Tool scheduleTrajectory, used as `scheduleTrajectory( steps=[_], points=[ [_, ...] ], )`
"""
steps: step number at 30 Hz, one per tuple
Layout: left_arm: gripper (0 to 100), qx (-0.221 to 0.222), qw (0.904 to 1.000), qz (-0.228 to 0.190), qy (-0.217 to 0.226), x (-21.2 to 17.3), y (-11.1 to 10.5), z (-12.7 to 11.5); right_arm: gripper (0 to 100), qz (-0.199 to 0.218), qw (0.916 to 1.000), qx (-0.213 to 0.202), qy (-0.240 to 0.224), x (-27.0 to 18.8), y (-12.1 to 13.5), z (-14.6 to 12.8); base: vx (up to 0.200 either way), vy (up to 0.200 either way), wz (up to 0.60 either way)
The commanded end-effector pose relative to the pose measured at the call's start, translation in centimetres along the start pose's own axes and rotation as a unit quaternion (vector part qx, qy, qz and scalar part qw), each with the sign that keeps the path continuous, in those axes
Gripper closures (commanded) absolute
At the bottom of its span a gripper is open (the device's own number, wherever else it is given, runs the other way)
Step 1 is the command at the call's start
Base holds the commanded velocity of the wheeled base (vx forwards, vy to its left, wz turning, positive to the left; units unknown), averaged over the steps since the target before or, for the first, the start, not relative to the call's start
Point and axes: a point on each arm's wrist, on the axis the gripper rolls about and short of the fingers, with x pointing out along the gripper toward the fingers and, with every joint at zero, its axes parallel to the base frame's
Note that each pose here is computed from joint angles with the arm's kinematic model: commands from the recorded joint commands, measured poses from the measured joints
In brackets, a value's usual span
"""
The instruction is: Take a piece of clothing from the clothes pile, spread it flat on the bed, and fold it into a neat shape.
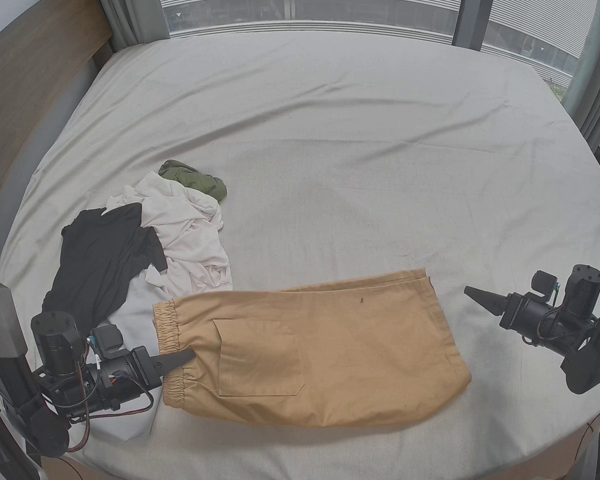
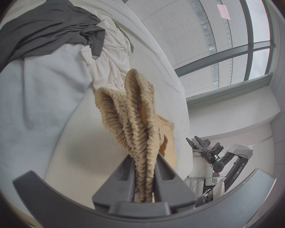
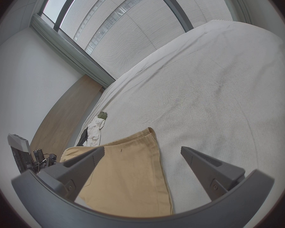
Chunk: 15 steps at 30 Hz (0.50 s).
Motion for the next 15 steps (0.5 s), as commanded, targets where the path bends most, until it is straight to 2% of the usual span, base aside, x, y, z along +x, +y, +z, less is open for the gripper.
scheduleTrajectory(
  steps=[1, 11, 15],
  points=[
    [100, -0.005, 1.0000, 0.006, 0.000, -0.4, 0.2, -0.1, 0, 0.000, 1.0000, 0.000, 0.001, 0.1, 0.0, 0.0, 0.000, 0.000, 0.00],
    [100, 0.020, 0.9985, -0.036, 0.037, 0.7, -1.6, -1.3, 0, 0.001, 0.9999, 0.004, 0.016, 0.5, -0.2, -0.8, 0.000, 0.000, 0.00],
    [100, 0.035, 0.9962, -0.071, 0.037, 1.1, -2.6, -0.9, 0, 0.002, 0.9998, 0.005, 0.017, 0.5, -0.1, -0.8, 0.000, 0.000, 0.00]
  ],
)
